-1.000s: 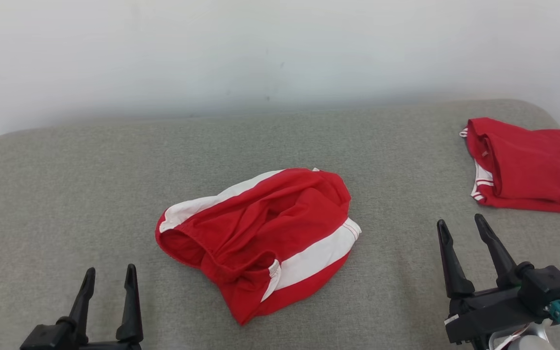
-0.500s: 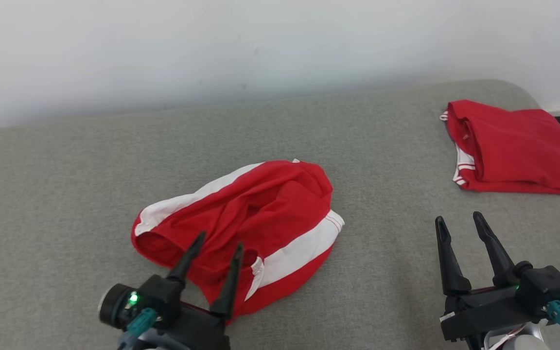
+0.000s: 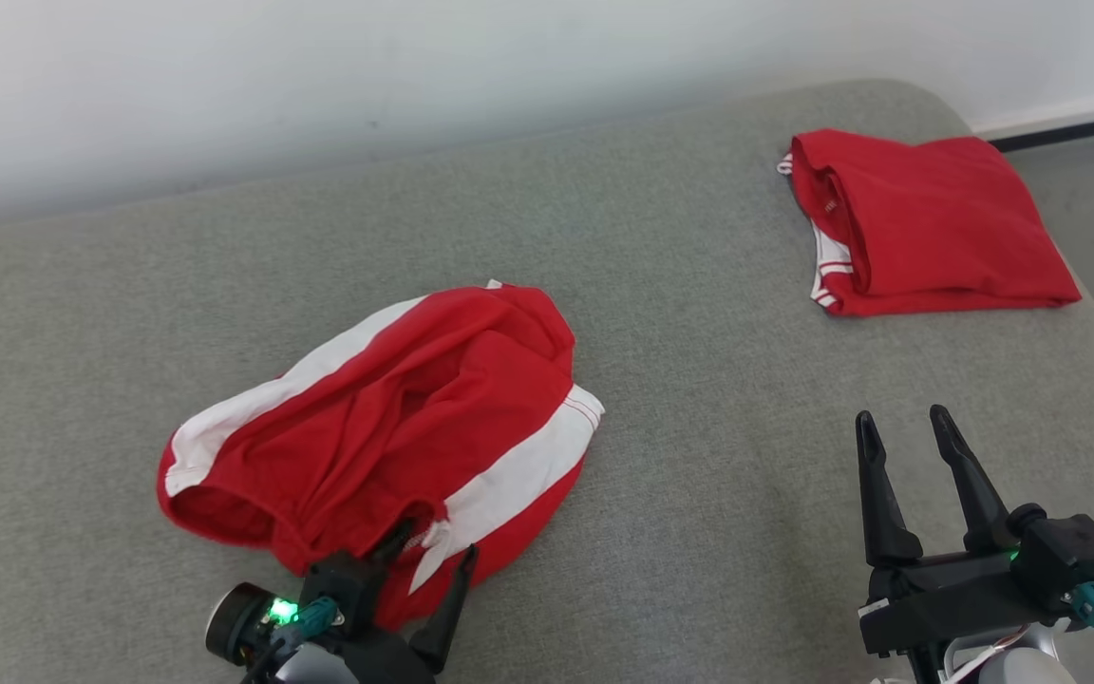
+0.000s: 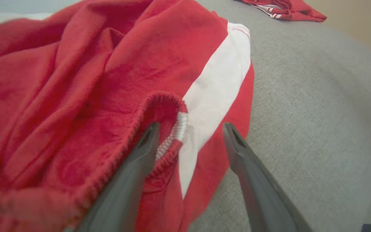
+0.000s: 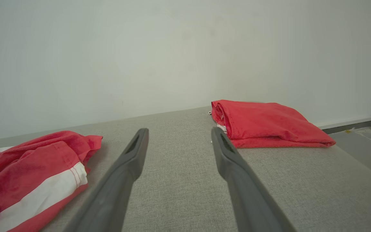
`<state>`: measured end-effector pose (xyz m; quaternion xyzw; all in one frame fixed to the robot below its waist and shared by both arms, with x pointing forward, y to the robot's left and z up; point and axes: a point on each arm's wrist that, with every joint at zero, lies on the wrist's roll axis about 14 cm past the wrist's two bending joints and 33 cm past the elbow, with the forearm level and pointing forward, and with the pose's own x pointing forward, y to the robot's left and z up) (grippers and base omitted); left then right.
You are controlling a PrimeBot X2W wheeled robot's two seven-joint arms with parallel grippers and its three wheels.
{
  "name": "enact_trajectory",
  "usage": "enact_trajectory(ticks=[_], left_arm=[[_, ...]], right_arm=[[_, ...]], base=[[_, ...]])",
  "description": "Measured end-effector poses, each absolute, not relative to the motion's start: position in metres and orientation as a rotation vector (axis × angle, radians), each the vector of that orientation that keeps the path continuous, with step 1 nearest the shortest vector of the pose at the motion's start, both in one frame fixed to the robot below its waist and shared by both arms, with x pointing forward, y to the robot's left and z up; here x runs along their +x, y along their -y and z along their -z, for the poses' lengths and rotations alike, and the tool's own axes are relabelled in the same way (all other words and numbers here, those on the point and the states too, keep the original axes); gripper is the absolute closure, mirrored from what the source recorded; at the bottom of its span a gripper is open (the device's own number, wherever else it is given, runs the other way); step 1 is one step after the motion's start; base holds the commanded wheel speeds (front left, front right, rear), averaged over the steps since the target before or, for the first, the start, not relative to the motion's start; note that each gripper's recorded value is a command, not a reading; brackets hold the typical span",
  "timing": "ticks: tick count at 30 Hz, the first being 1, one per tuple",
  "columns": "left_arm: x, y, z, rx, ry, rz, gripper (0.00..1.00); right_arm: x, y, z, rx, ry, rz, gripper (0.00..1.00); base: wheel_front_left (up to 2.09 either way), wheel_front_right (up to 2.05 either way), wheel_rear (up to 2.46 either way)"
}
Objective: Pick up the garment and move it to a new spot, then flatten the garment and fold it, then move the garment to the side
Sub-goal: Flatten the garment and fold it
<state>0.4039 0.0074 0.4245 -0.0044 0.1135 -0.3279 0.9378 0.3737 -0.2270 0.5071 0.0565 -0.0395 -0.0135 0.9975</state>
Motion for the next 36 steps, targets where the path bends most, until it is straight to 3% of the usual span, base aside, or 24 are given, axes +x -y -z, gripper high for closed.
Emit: enact_trajectory(ticks=[4,5,6,7,8,23,32,33,34,35,36], left_arm=[[0.408,-0.002,-0.410,0.009,-0.275,0.693,0.00],[0.410,-0.001,-0.406,0.012,-0.290,0.695,0.54],[0.410,0.000,-0.404,0.015,-0.297,0.701,0.54],[0.411,0.002,-0.404,0.010,-0.301,0.701,0.74],[0.413,0.003,-0.406,-0.002,-0.297,0.698,1.00],[0.401,-0.055,-0.453,-0.103,-0.151,0.543,1.00],[0.358,-0.109,-0.423,-0.199,-0.251,0.323,1.00],[0.354,-0.112,-0.418,-0.203,-0.266,0.307,0.90],[0.351,-0.115,-0.415,-0.204,-0.270,0.295,0.35],[0.350,-0.118,-0.414,-0.207,-0.270,0.281,0.00],[0.349,-0.120,-0.415,-0.212,-0.266,0.267,0.00]], right_arm=[[0.373,0.232,-0.502,0.112,0.064,0.047,0.00],[0.373,0.233,-0.501,0.111,0.061,0.050,0.00],[0.373,0.234,-0.501,0.110,0.061,0.052,0.00],[0.372,0.234,-0.501,0.110,0.060,0.055,0.00],[0.372,0.235,-0.501,0.110,0.060,0.056,0.00],[0.383,0.206,-0.487,0.131,0.021,-0.032,0.00],[0.400,0.174,-0.479,0.147,-0.003,-0.124,0.00],[0.401,0.172,-0.478,0.149,-0.006,-0.129,0.00],[0.401,0.170,-0.478,0.149,-0.008,-0.135,0.00],[0.402,0.168,-0.478,0.150,-0.009,-0.139,0.00],[0.402,0.168,-0.478,0.151,-0.008,-0.141,0.00]], base=[[0.00,0.00,0.00],[0.00,0.00,0.00],[0.00,0.00,0.00],[0.00,0.00,0.00],[0.00,0.00,0.00],[0.00,0.00,0.00],[0.00,0.00,0.00],[0.00,0.00,0.00],[0.00,0.00,0.00],[0.00,0.00,0.00],[0.00,0.00,0.00]])
